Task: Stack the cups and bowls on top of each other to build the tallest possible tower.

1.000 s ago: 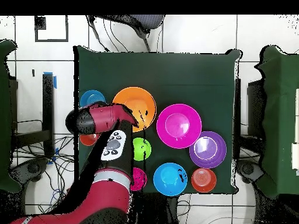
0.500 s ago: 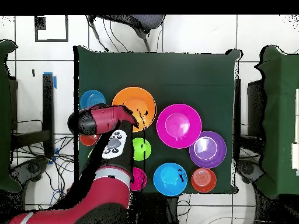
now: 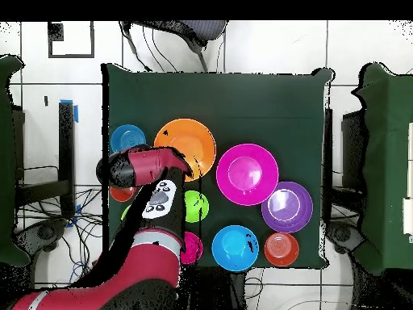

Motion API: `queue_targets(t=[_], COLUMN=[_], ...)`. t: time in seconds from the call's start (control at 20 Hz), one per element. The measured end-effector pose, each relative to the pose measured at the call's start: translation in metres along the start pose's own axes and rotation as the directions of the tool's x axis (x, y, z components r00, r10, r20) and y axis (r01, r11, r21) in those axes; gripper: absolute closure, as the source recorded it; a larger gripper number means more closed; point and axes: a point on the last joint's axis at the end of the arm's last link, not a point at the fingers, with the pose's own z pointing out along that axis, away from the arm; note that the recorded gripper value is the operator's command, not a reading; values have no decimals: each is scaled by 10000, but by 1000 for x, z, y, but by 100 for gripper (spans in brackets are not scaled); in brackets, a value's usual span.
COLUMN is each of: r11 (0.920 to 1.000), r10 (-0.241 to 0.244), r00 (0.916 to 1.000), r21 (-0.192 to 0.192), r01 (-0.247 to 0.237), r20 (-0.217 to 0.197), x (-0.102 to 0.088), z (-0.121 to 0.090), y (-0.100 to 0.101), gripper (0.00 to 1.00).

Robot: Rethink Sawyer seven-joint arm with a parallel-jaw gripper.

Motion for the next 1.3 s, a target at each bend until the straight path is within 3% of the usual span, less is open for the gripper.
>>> queue_targets(t=[0.4, 0.45, 1.3], r11=[10000, 10000, 9999], r10=[16, 16, 5], r00=[10000, 10000, 10000], r21=[-13, -19, -106], r01=[-16, -16, -5], r20=[87, 90, 25], x=[-4, -4, -1], z=[-5, -5, -3], y=[0, 0, 4], gripper=[100, 0, 0])
